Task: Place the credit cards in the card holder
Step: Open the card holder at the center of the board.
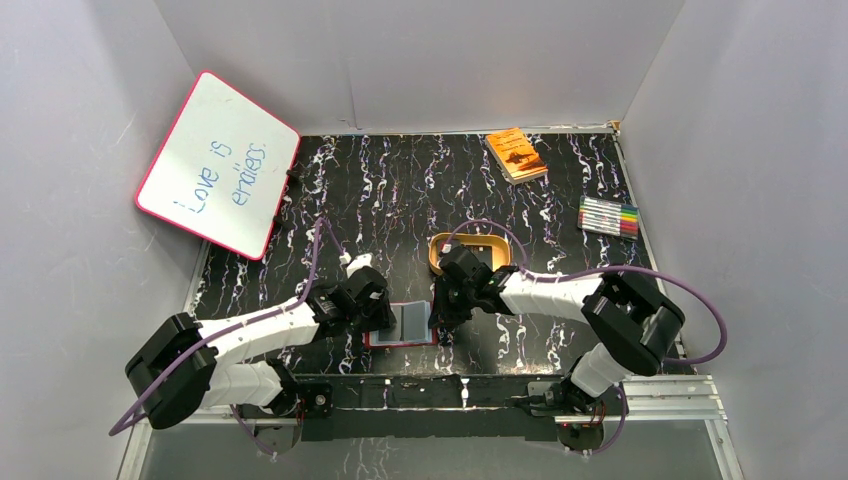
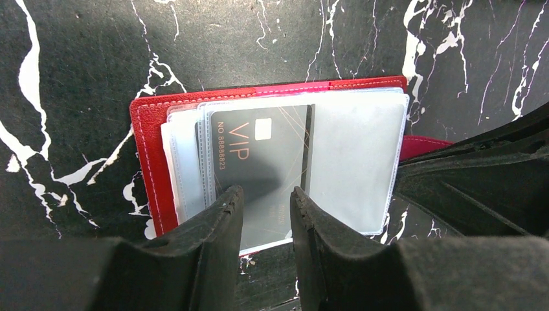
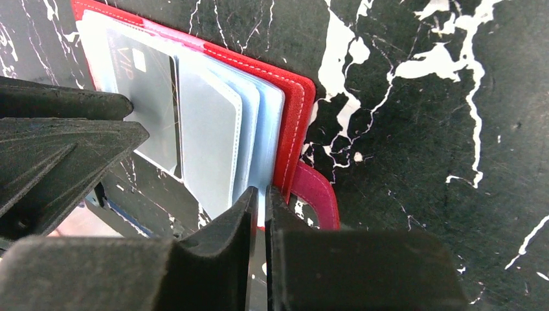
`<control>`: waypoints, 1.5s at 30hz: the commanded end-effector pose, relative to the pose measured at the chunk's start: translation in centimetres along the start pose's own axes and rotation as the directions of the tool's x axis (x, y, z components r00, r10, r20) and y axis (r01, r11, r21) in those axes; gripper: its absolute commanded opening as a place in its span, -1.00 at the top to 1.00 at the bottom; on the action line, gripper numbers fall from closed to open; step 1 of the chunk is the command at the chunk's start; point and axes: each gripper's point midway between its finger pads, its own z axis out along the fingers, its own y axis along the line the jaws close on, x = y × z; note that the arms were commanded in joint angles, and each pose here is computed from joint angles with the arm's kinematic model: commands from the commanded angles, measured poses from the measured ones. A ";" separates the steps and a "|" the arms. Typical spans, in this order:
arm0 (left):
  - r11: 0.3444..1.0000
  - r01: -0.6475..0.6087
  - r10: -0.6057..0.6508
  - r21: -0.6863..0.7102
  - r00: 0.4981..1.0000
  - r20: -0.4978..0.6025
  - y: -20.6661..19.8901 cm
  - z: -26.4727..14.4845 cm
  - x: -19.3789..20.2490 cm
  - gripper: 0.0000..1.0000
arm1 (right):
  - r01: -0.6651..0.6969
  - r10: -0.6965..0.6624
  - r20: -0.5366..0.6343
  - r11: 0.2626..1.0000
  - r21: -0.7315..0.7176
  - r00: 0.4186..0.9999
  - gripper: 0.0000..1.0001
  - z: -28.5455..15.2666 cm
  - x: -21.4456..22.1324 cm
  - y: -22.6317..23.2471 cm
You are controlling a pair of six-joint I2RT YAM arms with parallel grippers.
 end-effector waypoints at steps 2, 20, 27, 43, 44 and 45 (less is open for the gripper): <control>0.997 -0.008 0.004 -0.076 0.999 -0.048 2.5 0.2 1.6 0.34 | 0.058 -0.052 0.063 0.993 -0.105 0.997 0.57 -0.8 -2.0 3.7; 1.000 -0.015 0.015 -0.002 0.998 0.059 -0.8 -3.2 -2.5 -0.26 | 0.098 -0.091 0.053 0.984 -0.145 0.994 0.37 -0.4 -2.0 5.4; 1.000 -0.005 0.008 -0.030 0.995 0.102 0.2 -4.2 -3.1 -0.27 | 0.107 -0.102 0.044 0.984 -0.143 0.994 0.37 -0.1 -2.1 5.7; 0.996 0.024 -0.035 0.083 0.990 0.134 -1.9 -4.4 -3.8 -0.39 | 0.141 -0.136 0.040 0.976 -0.167 0.990 0.32 0.5 -2.0 7.5; 0.997 0.023 -0.033 0.078 0.991 0.128 -1.8 -4.2 -3.7 -0.38 | 0.140 -0.135 0.042 0.976 -0.168 0.990 0.31 0.4 -2.1 7.5; 0.997 0.024 -0.033 0.073 0.992 0.121 -1.8 -3.9 -3.6 -0.37 | 0.141 -0.135 0.042 0.975 -0.169 0.990 0.31 0.5 -2.0 7.5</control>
